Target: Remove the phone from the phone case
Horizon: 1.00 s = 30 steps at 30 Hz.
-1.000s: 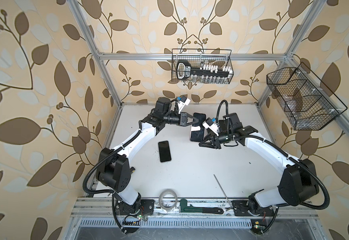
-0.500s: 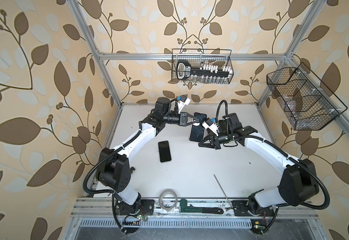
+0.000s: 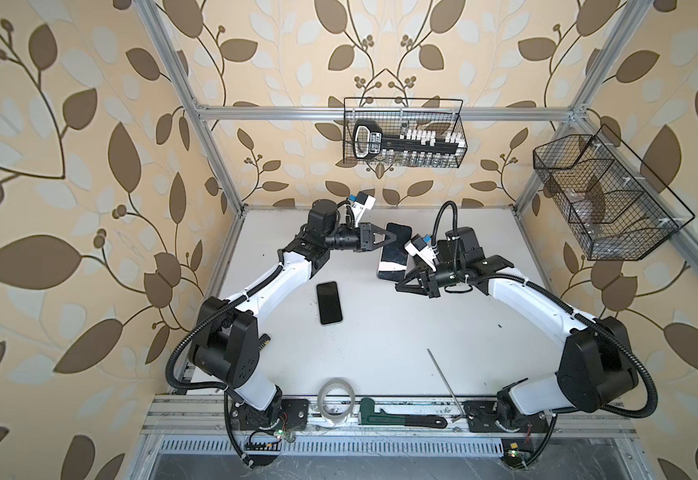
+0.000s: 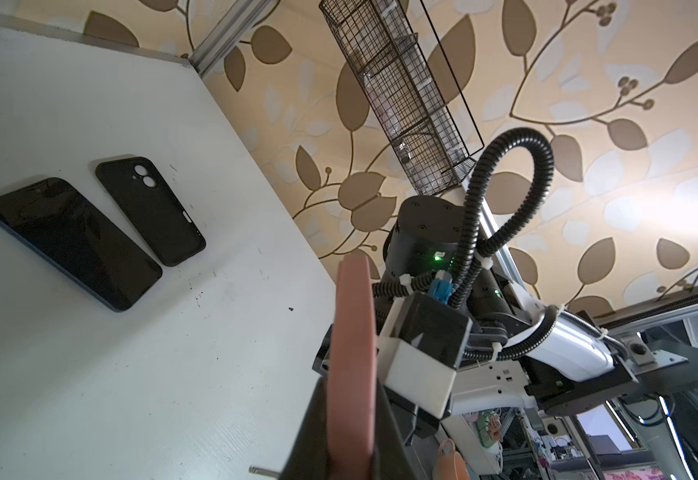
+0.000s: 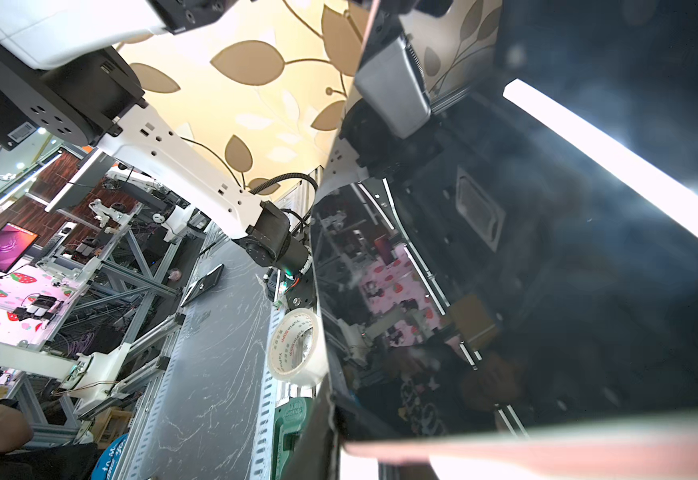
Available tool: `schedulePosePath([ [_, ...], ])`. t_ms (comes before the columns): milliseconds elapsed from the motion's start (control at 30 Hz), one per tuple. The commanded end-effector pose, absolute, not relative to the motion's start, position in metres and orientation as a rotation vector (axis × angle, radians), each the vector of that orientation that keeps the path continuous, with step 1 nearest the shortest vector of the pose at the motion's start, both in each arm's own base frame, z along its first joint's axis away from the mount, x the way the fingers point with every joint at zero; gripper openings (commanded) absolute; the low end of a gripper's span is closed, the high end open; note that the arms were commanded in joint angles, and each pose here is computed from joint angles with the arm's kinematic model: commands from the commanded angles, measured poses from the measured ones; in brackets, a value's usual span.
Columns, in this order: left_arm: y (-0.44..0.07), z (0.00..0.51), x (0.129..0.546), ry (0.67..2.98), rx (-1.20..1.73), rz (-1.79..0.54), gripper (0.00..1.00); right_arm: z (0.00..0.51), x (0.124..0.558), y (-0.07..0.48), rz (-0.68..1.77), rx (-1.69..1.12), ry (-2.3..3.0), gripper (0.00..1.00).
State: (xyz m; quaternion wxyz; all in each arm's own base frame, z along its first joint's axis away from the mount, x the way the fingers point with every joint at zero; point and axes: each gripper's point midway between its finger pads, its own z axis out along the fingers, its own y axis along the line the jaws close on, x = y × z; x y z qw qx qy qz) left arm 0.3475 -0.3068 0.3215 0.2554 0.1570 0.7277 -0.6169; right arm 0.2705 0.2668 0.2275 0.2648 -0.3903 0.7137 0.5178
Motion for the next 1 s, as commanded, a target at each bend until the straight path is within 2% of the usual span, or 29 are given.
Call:
schedulePosePath([
  [0,-0.308,0.35,0.342,1.957,0.254,-1.756,0.0,0.239,0.285,0.27,1.258,-1.115,1.785,0.0],
  [500,-0.307,0.36,0.337,1.925,0.237,-1.79,0.0,0.226,0.292,0.262,1.255,-1.066,1.802,0.0],
  [600,-0.305,0.357,0.338,1.937,0.248,-1.762,0.0,0.227,0.287,0.259,1.254,-1.071,1.812,0.09],
  [833,-0.296,0.36,0.342,1.915,0.391,-1.679,0.0,0.225,0.256,0.251,1.324,-1.158,1.863,0.42],
  [967,-0.299,0.364,0.337,1.886,0.542,-1.649,0.0,0.23,0.25,0.252,1.344,-1.167,1.848,0.5],
])
